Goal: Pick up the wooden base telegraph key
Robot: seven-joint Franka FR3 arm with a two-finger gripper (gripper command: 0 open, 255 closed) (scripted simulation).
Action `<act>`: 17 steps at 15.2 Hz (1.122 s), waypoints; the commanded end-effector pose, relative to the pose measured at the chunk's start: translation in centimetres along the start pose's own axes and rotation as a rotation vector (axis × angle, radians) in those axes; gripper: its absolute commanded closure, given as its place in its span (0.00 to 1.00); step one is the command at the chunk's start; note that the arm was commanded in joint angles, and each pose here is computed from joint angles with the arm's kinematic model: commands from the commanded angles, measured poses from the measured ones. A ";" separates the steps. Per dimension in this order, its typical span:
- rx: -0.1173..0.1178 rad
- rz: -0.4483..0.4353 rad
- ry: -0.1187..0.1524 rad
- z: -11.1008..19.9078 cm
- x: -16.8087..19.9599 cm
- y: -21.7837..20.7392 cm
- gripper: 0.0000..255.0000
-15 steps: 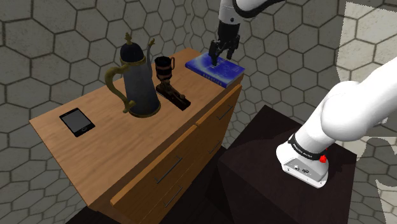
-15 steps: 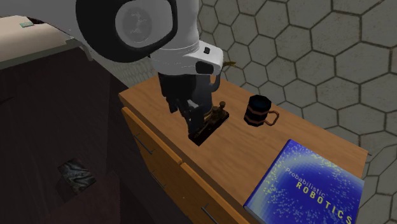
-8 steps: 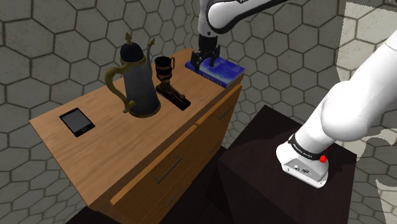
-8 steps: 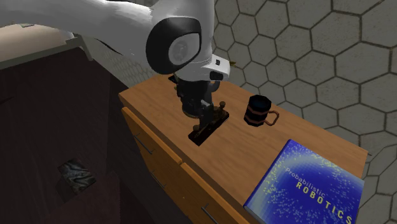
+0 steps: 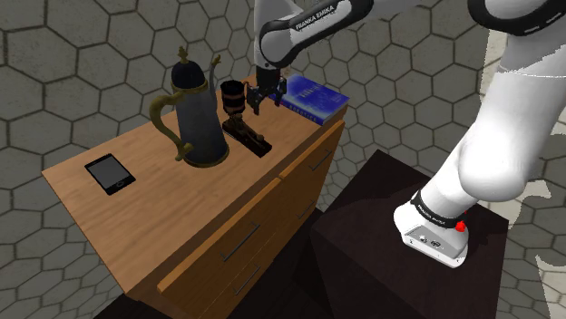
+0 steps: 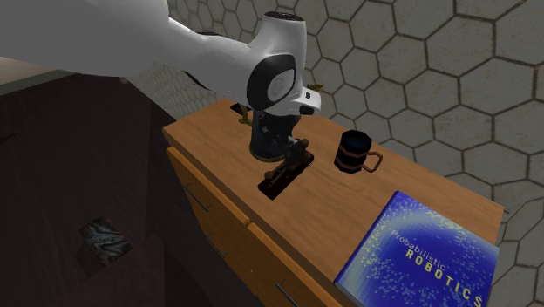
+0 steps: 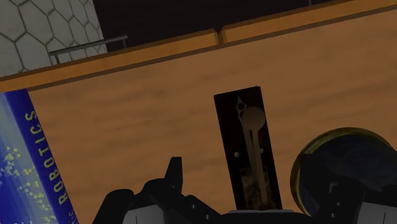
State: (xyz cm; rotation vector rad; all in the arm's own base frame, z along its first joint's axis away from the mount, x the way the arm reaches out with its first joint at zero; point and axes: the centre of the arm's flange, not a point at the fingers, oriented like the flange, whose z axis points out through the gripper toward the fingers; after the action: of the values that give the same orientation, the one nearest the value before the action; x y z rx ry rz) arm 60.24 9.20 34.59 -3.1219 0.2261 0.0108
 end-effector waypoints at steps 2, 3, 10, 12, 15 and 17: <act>0.003 0.000 -0.003 2.9 2.7 -1.5 0.00; 0.004 0.000 -0.004 3.7 3.6 -2.0 0.00; 0.009 -0.001 -0.009 8.4 7.5 -4.3 0.00; 0.009 -0.001 -0.009 9.5 7.5 -4.3 0.00; 0.009 -0.001 -0.009 11.4 7.5 -4.2 0.00; 0.009 -0.001 -0.009 11.4 7.5 -4.2 0.00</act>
State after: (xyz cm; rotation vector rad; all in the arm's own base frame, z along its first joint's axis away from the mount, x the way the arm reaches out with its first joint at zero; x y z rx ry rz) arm 68.15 12.41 23.38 -3.1128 0.2234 0.0245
